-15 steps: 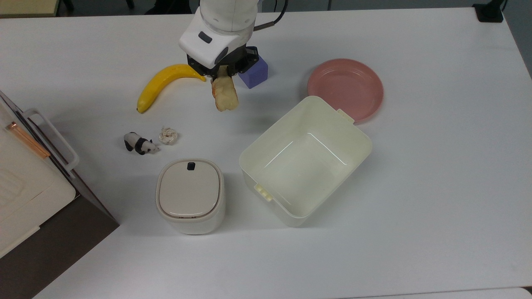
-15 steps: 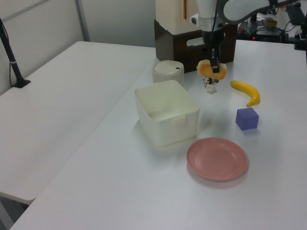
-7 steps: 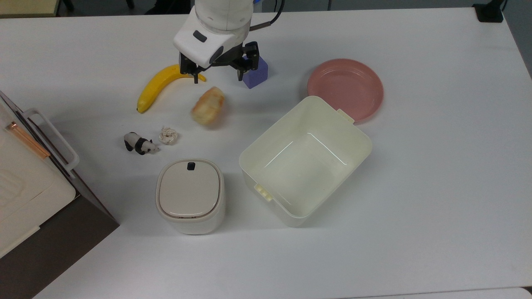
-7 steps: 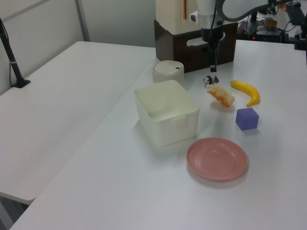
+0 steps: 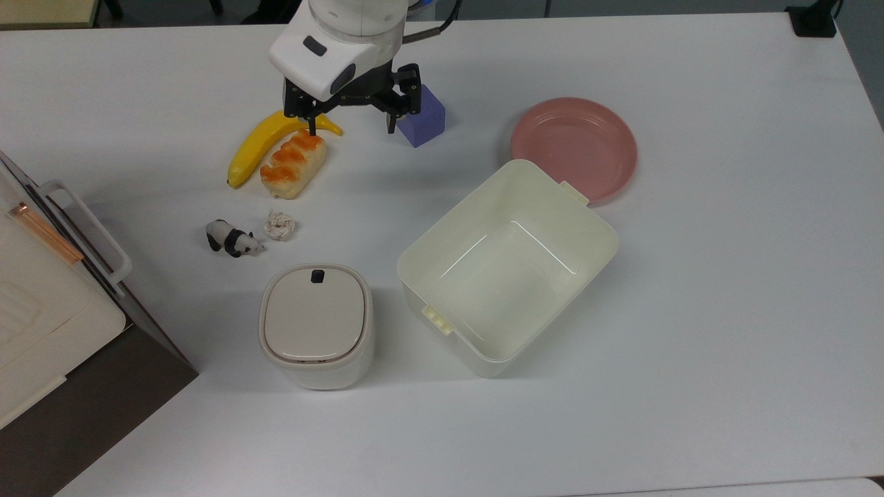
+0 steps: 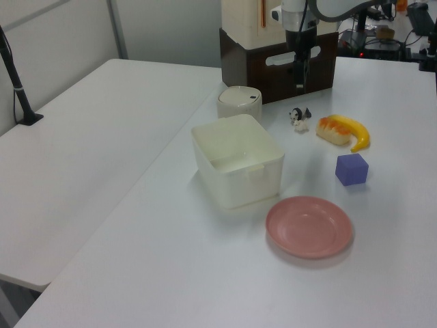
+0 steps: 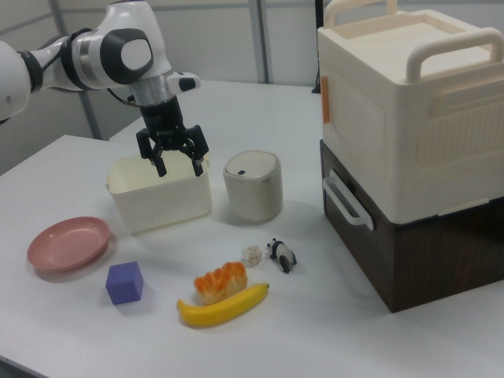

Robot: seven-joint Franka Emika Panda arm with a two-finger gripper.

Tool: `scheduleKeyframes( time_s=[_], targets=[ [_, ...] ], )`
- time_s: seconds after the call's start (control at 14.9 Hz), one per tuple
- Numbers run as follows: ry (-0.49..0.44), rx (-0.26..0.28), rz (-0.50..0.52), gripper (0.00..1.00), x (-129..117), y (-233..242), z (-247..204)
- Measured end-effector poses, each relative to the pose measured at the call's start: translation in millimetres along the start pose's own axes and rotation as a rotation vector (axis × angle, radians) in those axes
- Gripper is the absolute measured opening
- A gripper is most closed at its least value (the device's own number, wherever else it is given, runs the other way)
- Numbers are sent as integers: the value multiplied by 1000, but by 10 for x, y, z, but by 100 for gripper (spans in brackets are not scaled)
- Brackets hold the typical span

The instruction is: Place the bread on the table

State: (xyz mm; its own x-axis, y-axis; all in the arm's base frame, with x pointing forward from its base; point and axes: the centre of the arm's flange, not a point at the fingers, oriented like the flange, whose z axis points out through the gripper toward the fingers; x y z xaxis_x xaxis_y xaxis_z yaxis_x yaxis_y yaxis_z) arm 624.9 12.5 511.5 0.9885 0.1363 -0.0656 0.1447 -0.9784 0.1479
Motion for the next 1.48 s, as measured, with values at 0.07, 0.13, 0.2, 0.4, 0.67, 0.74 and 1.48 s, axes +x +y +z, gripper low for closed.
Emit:
scheduleKeyframes(
  time_s=[0.07, 0.13, 0.2, 0.4, 0.67, 0.74, 1.48],
  targets=[
    [4, 0, 10, 100, 2, 15, -16],
    [11, -1, 21, 100, 6, 37, -50],
    [19, -1, 29, 100, 8, 69, -89],
    [47, 9, 57, 100, 10, 180, -221],
    [98, 61, 134, 100, 9, 224, -472],
    [108, 86, 162, 100, 3, 215, -527],
    [134, 178, 254, 100, -19, 148, -703]
  ],
)
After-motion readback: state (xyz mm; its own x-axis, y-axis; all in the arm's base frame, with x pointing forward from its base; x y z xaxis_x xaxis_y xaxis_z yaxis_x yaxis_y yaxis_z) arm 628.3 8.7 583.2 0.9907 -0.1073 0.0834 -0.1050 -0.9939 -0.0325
